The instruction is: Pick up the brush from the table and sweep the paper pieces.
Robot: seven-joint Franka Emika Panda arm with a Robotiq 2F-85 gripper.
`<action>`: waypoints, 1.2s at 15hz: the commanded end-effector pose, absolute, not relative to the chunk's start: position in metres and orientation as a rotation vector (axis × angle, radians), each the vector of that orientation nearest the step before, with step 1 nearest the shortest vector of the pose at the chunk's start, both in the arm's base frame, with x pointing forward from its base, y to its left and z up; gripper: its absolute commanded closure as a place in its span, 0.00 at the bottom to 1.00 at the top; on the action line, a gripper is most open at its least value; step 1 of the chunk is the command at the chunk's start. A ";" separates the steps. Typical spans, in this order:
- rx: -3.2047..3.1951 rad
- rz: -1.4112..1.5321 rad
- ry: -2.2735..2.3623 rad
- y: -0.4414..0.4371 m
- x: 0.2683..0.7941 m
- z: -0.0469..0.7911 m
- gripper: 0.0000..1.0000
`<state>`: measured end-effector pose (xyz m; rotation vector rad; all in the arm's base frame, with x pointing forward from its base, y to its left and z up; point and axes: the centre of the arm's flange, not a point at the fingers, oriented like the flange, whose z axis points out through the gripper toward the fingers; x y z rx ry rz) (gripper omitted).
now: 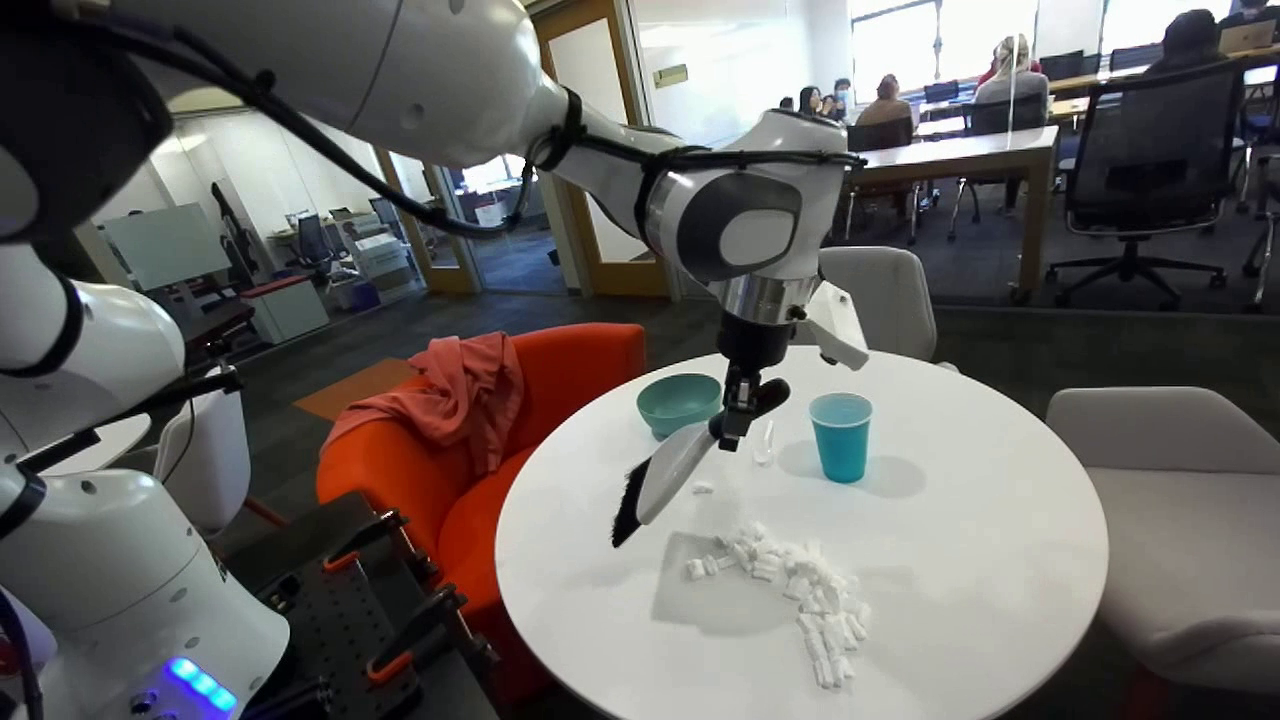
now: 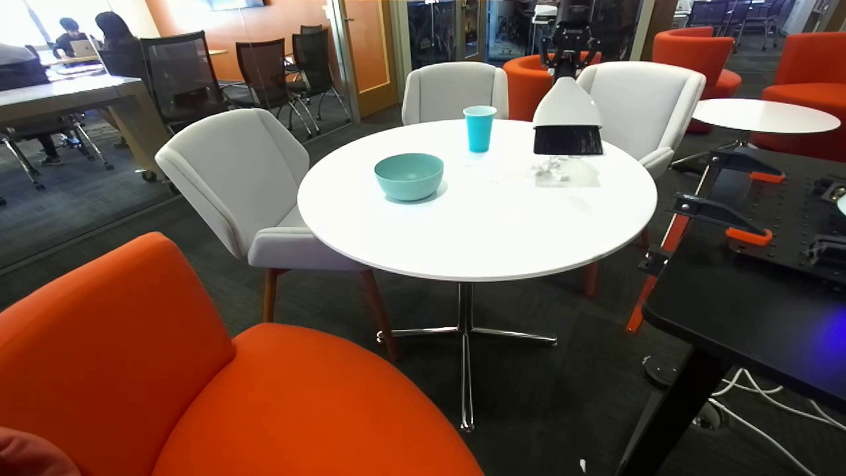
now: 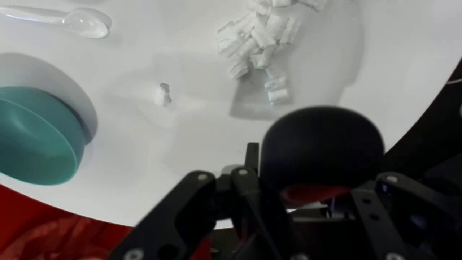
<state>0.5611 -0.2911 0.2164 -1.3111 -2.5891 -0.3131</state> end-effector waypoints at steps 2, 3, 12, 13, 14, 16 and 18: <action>-1.615 -0.320 -2.397 -0.214 0.553 0.189 0.88; -1.646 -0.316 -2.342 -0.204 0.553 0.177 0.88; -1.660 -0.154 -2.206 -0.150 0.524 0.104 0.88; -1.649 -0.125 -2.216 -0.148 0.519 0.099 0.88; -1.631 -0.084 -2.228 -0.146 0.514 0.092 0.88; -1.624 -0.020 -2.243 -0.144 0.505 0.081 0.88; -1.623 0.035 -2.252 -0.143 0.500 0.072 0.88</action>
